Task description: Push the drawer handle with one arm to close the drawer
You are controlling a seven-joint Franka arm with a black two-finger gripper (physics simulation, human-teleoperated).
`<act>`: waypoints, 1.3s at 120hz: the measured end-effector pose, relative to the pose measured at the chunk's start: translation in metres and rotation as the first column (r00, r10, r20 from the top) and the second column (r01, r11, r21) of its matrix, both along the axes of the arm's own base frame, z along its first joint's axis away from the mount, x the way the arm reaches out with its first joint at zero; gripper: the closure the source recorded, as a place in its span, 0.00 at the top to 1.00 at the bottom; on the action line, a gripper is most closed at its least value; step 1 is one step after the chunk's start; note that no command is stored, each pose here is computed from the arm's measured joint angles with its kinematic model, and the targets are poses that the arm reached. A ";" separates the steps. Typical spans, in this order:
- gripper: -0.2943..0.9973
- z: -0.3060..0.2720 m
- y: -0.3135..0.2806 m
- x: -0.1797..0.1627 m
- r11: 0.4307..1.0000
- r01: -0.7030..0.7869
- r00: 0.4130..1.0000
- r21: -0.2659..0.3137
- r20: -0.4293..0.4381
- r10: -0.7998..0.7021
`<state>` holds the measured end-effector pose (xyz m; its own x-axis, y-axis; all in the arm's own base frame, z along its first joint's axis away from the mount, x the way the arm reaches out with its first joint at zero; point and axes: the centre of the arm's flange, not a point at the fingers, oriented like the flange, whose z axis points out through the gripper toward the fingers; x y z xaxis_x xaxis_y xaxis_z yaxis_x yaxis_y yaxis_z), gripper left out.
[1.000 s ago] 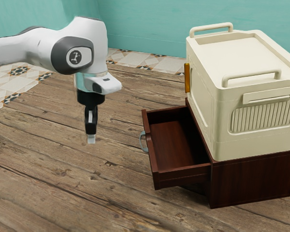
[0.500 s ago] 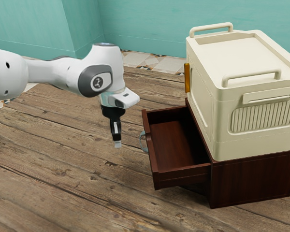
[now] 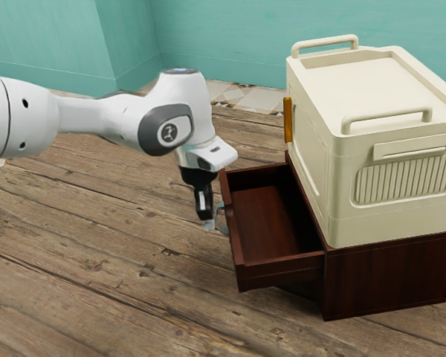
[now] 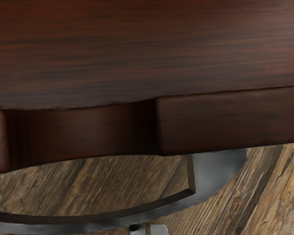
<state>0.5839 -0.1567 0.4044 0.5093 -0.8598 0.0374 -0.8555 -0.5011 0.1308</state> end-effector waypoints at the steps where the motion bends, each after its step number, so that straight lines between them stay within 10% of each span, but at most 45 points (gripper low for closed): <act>1: 0.16 0.000 -0.001 0.000 1.000 0.001 1.000 -0.001 -0.001 -0.001; 156: 0.16 -0.005 -0.067 0.069 0.992 0.052 0.995 -0.112 0.094 -0.042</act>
<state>0.6534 -0.2240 0.3994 0.4585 -0.8701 0.1810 -0.8886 -0.4464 0.1050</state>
